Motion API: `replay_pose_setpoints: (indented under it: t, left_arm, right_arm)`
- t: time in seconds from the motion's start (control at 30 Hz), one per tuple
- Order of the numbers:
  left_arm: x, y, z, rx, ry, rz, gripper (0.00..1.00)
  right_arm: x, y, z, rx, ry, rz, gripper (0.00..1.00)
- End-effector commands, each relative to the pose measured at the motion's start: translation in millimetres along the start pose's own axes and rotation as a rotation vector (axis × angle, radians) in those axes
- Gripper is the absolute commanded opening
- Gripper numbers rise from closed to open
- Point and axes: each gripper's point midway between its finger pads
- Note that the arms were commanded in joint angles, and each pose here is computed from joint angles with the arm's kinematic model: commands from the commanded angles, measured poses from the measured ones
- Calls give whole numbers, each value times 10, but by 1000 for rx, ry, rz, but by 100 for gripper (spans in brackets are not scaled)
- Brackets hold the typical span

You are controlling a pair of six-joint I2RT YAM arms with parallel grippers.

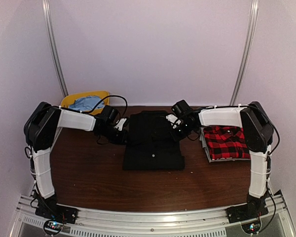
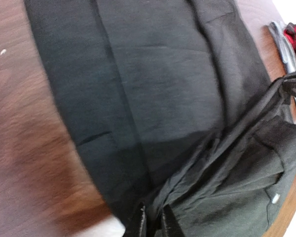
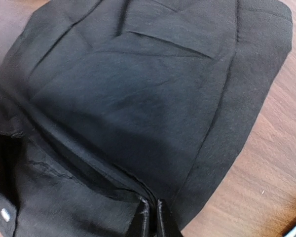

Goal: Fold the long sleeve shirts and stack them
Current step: Fold the rectangle-folded shirt at the center of the board.

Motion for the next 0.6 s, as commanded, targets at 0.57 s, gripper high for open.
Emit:
replay_pose_setpoints:
  t: [0.57]
  left_arm:
    - [-715, -405, 527, 30, -336, -141, 53]
  right_arm:
    - [-480, -157, 218, 64, -198, -31, 49]
Point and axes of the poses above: each gripper's point midway between its finger pads, its own x axis out along the fingers, its own y axis along the line the jaws close on, z = x × y, and after that the axes turned 14 degrees about -x, right-handed
